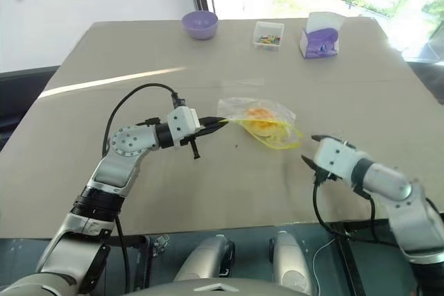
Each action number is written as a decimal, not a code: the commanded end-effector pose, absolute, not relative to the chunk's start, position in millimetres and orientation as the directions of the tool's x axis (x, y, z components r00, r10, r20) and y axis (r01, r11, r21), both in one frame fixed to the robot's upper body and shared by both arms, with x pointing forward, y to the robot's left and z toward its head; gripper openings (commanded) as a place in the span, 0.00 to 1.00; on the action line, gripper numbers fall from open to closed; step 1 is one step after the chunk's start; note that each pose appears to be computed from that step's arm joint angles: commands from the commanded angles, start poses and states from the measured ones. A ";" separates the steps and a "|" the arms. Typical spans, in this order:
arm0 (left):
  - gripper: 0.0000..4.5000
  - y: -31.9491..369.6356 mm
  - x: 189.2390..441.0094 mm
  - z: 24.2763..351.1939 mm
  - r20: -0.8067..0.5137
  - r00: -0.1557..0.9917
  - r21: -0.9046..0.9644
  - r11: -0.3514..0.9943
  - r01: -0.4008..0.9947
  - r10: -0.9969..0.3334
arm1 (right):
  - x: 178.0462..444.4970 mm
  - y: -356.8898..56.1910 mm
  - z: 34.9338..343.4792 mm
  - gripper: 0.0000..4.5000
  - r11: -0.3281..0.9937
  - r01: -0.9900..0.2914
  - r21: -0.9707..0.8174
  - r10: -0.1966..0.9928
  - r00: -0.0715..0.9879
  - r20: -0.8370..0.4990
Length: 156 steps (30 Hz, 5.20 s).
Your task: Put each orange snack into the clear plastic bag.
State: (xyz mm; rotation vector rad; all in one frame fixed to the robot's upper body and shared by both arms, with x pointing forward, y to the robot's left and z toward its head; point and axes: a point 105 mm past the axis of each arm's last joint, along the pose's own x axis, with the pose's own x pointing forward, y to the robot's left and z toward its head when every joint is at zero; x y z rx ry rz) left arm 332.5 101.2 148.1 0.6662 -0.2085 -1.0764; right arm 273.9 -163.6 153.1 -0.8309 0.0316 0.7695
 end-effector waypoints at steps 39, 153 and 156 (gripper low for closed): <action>0.00 90.3 326.8 168.6 -0.164 0.465 0.610 0.281 0.741 -0.870 | 303.8 -33.2 178.8 0.10 0.143 -0.557 -0.818 0.798 0.554 -0.238; 0.00 115.0 332.1 166.3 -0.144 0.523 0.618 0.336 0.710 -0.840 | 305.0 -132.2 137.4 0.51 0.346 -0.656 -0.671 0.579 0.712 -0.397; 0.00 114.7 331.6 166.6 -0.142 0.524 0.618 0.338 0.709 -0.840 | 307.3 -129.8 133.8 0.24 0.356 -0.665 -0.657 0.586 0.706 -0.397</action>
